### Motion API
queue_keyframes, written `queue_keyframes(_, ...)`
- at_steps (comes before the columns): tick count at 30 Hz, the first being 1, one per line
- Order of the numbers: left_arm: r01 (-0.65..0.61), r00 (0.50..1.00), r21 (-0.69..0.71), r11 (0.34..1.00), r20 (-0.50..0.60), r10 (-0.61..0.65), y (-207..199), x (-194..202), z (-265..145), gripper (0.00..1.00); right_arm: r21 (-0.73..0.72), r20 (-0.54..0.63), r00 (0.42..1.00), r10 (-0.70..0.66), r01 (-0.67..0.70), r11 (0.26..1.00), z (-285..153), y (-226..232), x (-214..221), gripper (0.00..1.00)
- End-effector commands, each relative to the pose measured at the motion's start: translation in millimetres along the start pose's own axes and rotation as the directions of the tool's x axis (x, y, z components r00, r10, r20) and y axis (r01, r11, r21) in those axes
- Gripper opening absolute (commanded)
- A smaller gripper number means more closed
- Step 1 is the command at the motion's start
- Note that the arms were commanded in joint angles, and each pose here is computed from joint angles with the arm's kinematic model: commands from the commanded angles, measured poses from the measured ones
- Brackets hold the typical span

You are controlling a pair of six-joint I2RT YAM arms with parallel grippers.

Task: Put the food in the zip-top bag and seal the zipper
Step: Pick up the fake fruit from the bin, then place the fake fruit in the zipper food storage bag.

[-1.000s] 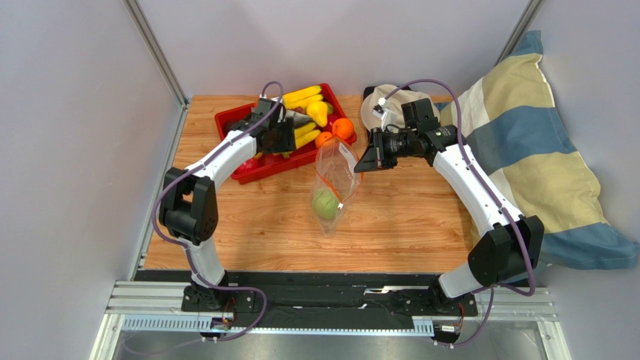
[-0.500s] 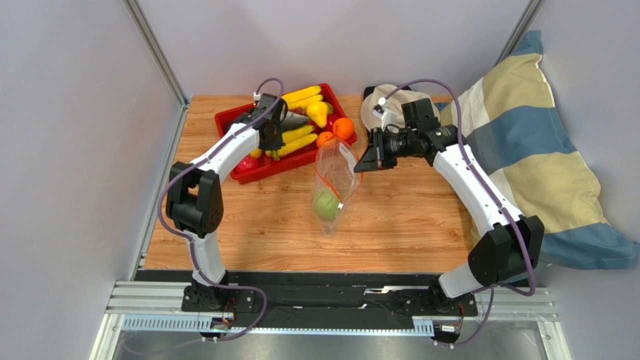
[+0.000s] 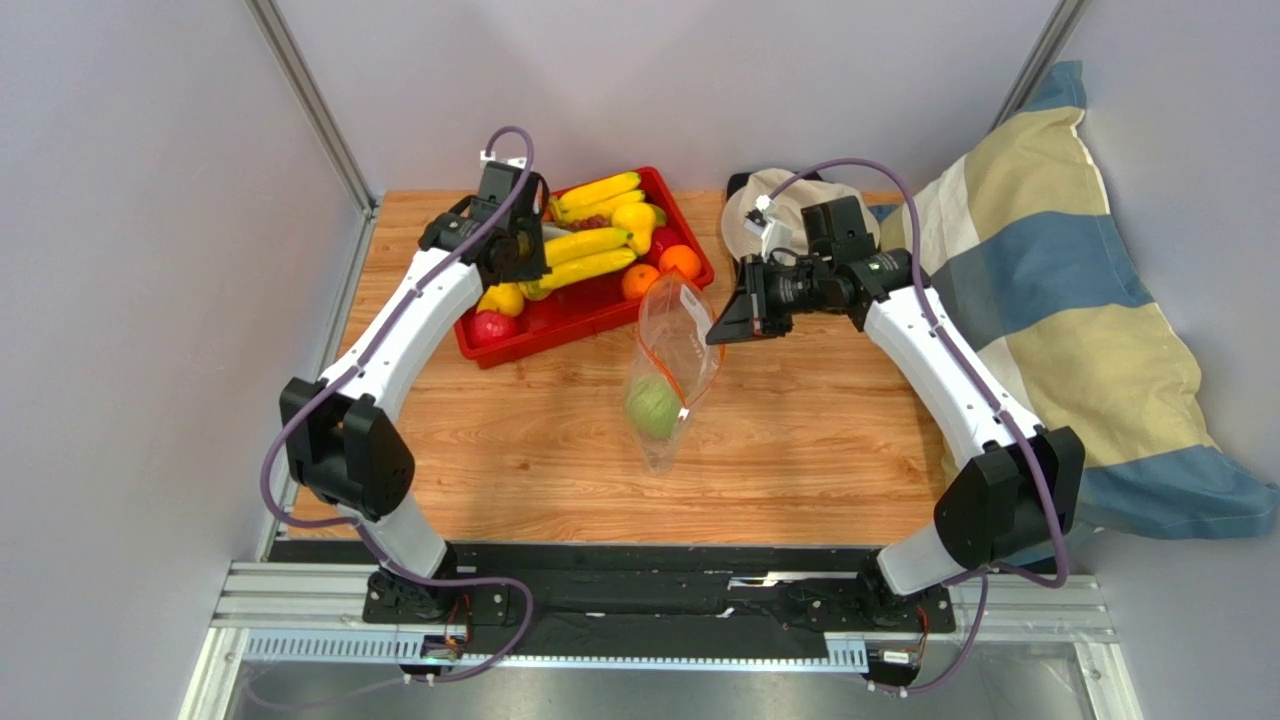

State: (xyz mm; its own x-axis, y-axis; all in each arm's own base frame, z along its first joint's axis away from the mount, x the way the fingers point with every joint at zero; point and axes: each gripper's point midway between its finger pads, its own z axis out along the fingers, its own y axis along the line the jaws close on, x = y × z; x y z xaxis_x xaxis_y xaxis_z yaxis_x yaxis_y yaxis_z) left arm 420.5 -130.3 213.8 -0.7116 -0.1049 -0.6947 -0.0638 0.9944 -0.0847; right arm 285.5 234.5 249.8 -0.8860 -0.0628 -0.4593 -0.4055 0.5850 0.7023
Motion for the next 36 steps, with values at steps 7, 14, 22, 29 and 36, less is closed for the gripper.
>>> queue_keyframes(7,-0.453,0.787,0.132,0.881,0.523,0.326,-12,-85,-153,0.00,-0.096,0.037,0.999,0.035,-0.032,0.995,6,20,-27,0.00)
queue_keyframes(14,-0.834,0.411,0.048,0.549,0.718,0.562,-50,-59,-228,0.00,-0.137,0.011,0.999,0.048,-0.046,0.989,18,34,-28,0.00)
queue_keyframes(22,-0.962,0.136,-0.087,0.260,0.672,0.728,-82,-12,-226,0.00,-0.160,-0.011,0.999,0.049,-0.051,0.986,25,43,-23,0.00)
queue_keyframes(29,-0.945,-0.006,-0.286,0.158,0.498,0.867,-82,-10,-195,0.00,-0.141,-0.016,0.998,0.058,-0.060,0.988,23,38,-12,0.00)
queue_keyframes(36,-0.918,-0.082,-0.390,0.075,0.370,0.926,-74,-12,-183,0.00,-0.120,-0.015,0.996,0.084,-0.085,0.989,24,35,-12,0.00)
